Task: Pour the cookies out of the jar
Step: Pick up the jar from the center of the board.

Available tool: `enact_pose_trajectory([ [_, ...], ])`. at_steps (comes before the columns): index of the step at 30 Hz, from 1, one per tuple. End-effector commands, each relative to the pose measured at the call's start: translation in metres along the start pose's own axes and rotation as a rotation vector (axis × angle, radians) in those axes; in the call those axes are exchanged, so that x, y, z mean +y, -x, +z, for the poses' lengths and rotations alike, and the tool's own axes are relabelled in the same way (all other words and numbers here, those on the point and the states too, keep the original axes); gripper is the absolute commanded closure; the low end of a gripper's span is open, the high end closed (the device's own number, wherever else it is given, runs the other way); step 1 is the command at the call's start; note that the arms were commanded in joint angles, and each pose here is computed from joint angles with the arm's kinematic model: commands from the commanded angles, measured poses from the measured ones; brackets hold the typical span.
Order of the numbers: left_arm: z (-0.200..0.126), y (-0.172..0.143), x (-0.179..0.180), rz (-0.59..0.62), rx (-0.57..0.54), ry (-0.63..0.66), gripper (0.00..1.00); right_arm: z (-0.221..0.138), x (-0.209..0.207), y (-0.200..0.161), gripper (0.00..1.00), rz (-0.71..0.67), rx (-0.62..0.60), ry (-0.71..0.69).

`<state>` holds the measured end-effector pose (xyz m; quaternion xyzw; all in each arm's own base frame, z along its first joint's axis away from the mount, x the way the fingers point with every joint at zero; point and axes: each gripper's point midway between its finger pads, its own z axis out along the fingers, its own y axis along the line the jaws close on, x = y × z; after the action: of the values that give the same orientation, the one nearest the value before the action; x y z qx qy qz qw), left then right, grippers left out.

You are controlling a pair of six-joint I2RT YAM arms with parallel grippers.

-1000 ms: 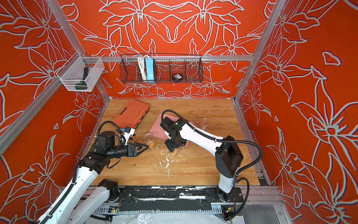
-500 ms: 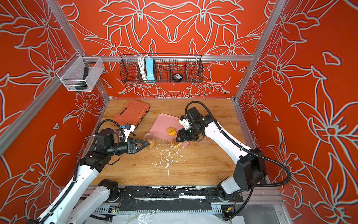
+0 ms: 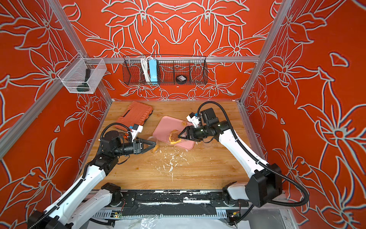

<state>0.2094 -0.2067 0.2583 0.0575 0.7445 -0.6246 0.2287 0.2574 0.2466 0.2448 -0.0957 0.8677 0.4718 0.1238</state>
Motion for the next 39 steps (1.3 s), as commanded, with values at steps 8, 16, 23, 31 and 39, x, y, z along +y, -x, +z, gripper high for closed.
enact_pose_trajectory([
  [8, 0.017, 0.007, -0.036, 0.011, 0.052, -0.168, 0.02, -0.023, 0.066, 0.01, 0.39, -0.05, -0.074, 0.298],
  [16, 0.028, 0.02, -0.052, 0.008, 0.093, -0.247, 0.02, -0.03, 0.081, 0.005, 0.39, -0.07, -0.073, 0.383],
  [23, 0.045, 0.023, -0.073, 0.016, 0.166, -0.318, 0.02, -0.034, 0.087, 0.003, 0.39, -0.08, -0.074, 0.415],
  [31, 0.053, 0.033, -0.08, 0.011, 0.175, -0.338, 0.02, -0.032, 0.082, -0.002, 0.39, -0.08, -0.067, 0.41],
  [39, 0.059, 0.042, -0.076, -0.035, 0.162, -0.337, 0.06, -0.029, 0.076, -0.005, 0.39, -0.075, -0.068, 0.397],
])
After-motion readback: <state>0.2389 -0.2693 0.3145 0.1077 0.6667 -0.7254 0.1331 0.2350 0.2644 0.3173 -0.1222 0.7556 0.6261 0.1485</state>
